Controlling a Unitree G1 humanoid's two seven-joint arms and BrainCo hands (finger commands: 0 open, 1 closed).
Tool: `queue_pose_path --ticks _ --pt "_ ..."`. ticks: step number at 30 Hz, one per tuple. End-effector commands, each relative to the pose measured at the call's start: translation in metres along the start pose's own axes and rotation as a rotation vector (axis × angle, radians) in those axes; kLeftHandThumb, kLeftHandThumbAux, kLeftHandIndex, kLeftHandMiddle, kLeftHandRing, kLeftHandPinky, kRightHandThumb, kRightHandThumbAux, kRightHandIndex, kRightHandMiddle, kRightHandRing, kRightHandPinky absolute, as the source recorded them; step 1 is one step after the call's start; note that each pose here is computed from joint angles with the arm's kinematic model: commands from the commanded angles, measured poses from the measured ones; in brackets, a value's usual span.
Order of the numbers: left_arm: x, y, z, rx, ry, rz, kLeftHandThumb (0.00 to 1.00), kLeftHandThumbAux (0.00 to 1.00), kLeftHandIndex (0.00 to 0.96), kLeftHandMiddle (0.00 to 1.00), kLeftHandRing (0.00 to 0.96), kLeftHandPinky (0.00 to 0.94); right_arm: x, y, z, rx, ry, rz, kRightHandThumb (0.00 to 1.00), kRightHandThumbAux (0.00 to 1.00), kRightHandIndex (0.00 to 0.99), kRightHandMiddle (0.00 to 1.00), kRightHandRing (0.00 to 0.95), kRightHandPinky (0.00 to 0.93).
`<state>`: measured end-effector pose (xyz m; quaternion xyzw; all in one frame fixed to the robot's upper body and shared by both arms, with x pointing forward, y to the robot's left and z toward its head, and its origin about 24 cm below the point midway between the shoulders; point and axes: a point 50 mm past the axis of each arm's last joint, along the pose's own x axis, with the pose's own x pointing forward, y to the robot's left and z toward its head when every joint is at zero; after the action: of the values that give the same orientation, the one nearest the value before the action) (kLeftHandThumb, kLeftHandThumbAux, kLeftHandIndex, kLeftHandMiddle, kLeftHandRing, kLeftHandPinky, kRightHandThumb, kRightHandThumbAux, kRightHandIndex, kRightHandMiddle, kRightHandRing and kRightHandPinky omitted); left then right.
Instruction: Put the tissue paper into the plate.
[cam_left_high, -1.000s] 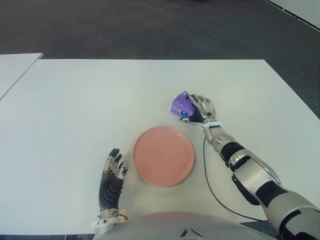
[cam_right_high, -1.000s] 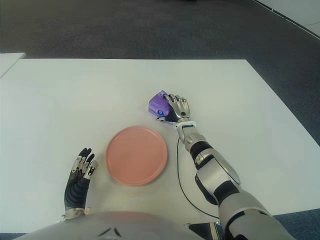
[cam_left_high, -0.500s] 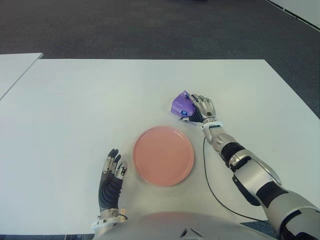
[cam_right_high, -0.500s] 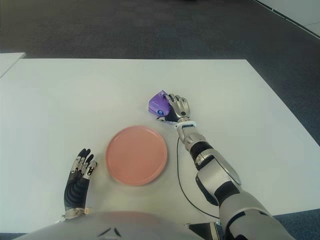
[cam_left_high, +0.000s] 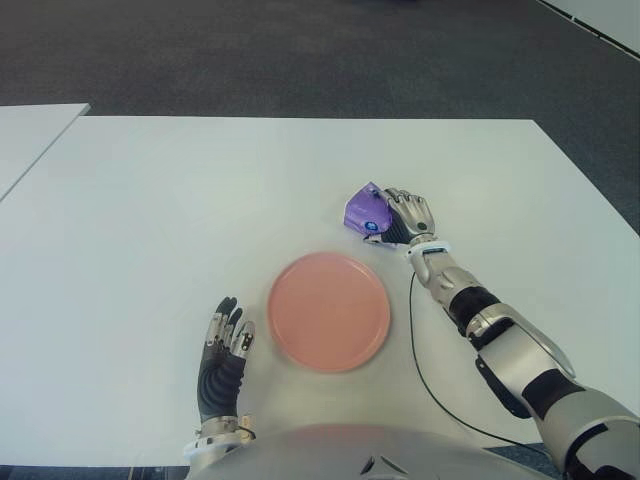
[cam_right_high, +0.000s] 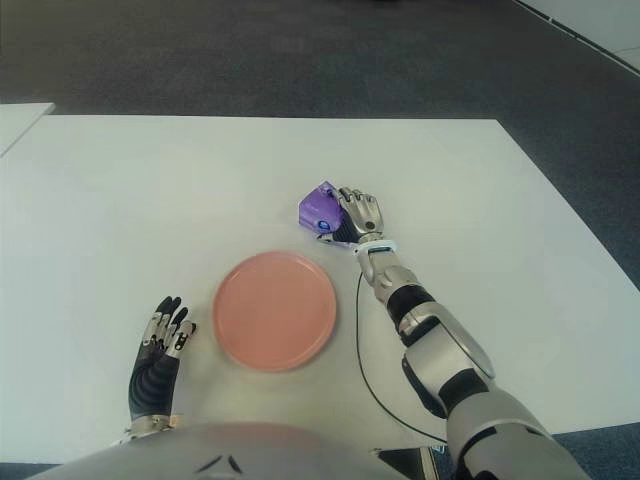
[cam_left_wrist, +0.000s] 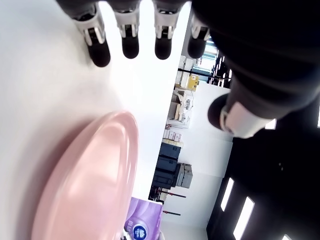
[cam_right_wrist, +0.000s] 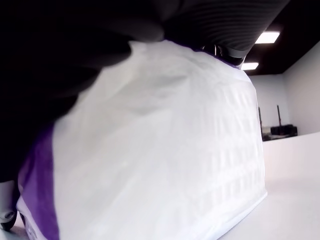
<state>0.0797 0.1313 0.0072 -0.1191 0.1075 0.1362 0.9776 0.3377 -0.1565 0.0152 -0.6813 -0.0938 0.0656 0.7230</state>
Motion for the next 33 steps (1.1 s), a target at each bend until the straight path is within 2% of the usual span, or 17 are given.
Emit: queue_pose_path --ticks 1,6,19,25,33 --pt "0.004 -0.017 -0.003 -0.088 0.006 0.003 0.097 0.613 0.034 0.078 0.037 0.017 -0.016 0.014 -0.005 -0.014 -0.001 0.111 0.85 0.682 0.392 0.536 0.816 0.807" --pt "0.005 -0.017 -0.003 -0.061 0.001 -0.01 0.098 0.61 0.033 0.076 0.034 0.014 -0.011 -0.013 -0.007 -0.017 -0.012 0.05 0.851 0.681 0.393 0.538 0.824 0.808" --pt "0.007 -0.015 -0.004 -0.1 0.012 0.01 0.1 0.617 0.033 0.074 0.04 0.041 -0.015 -0.037 -0.003 -0.024 0.002 -0.037 0.852 0.679 0.396 0.536 0.82 0.799" --pt "0.008 -0.014 -0.004 -0.082 0.003 0.009 0.102 0.618 0.034 0.078 0.047 0.039 -0.022 -0.058 0.007 -0.015 -0.033 -0.104 0.852 0.679 0.397 0.533 0.812 0.775" --pt "0.009 -0.015 -0.003 -0.08 -0.01 0.006 0.119 0.619 0.037 0.087 0.055 0.045 -0.028 -0.059 0.015 -0.063 -0.095 -0.113 0.853 0.678 0.397 0.533 0.807 0.762"
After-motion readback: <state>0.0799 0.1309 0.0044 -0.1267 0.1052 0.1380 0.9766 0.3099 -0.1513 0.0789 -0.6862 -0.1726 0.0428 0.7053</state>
